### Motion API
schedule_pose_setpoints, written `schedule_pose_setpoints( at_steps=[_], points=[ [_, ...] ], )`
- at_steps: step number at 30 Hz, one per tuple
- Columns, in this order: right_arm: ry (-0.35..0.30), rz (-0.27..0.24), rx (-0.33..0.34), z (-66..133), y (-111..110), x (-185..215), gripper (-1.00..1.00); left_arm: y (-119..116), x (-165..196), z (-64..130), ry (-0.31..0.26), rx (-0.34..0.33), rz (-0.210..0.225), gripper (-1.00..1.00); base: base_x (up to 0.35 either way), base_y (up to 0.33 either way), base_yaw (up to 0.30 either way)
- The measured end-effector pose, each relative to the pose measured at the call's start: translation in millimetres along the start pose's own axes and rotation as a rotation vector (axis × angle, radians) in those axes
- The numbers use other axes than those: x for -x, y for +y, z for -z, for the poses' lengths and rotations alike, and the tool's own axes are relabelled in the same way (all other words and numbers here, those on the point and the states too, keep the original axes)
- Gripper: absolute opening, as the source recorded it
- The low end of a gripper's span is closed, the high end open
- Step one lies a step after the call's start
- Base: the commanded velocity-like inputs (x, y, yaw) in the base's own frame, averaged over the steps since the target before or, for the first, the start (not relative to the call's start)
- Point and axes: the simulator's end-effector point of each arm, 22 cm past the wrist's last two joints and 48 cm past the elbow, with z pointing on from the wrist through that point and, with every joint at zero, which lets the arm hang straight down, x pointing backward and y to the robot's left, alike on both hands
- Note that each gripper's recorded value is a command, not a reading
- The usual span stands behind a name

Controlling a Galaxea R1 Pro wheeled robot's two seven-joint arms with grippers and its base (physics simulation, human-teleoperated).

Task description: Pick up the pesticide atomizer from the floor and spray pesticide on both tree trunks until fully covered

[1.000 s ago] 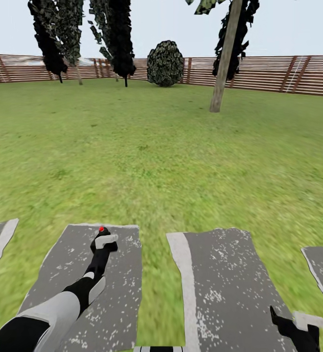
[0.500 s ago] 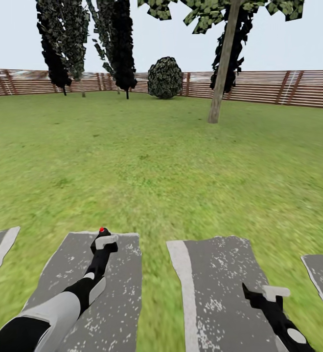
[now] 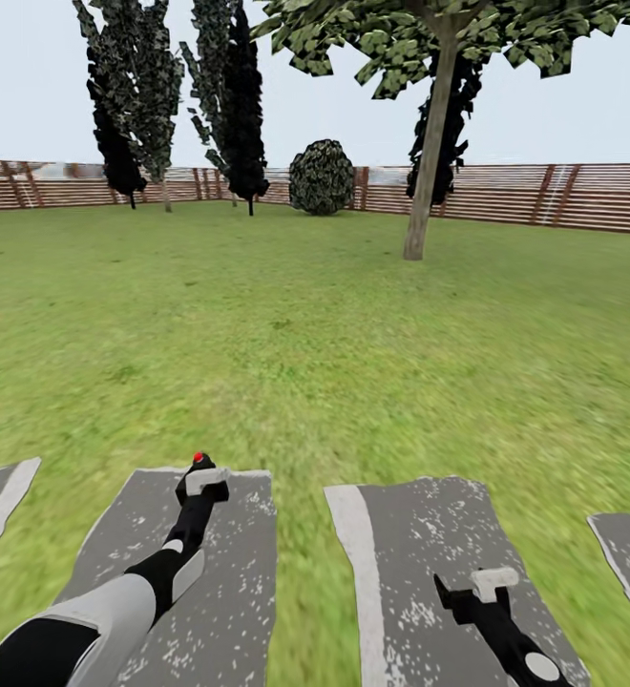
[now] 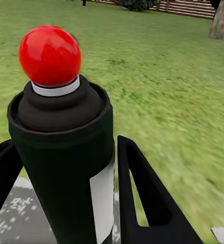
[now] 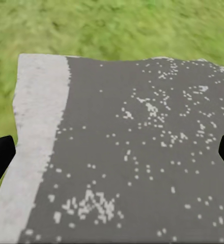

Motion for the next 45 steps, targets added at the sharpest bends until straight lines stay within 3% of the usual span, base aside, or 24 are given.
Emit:
schedule_pose_setpoints(
  at_steps=[7, 12, 41, 45],
  points=[
    [-0.018, -0.009, 0.005, 2.7, 8, 9, 1.00, -2, 17, 1.8, -0.021, -0.005, -0.001, -1.00, 0.000, 0.000, 0.000],
    [-0.034, -0.016, 0.010, 4.4, 15, 20, 1.00, -4, 18, 2.0, 0.015, -0.008, -0.002, -1.00, 0.000, 0.000, 0.000],
    [-0.029, -0.016, 0.008, 24.3, 10, 81, 1.00, -13, 86, -7.9, 0.017, -0.013, -0.004, -1.00, 0.000, 0.000, 0.000],
    [-0.028, -0.016, 0.008, 27.2, 9, 89, 1.00, -22, 106, -18.7, 0.030, -0.027, 0.007, -1.00, 0.000, 0.000, 0.000]
  ],
)
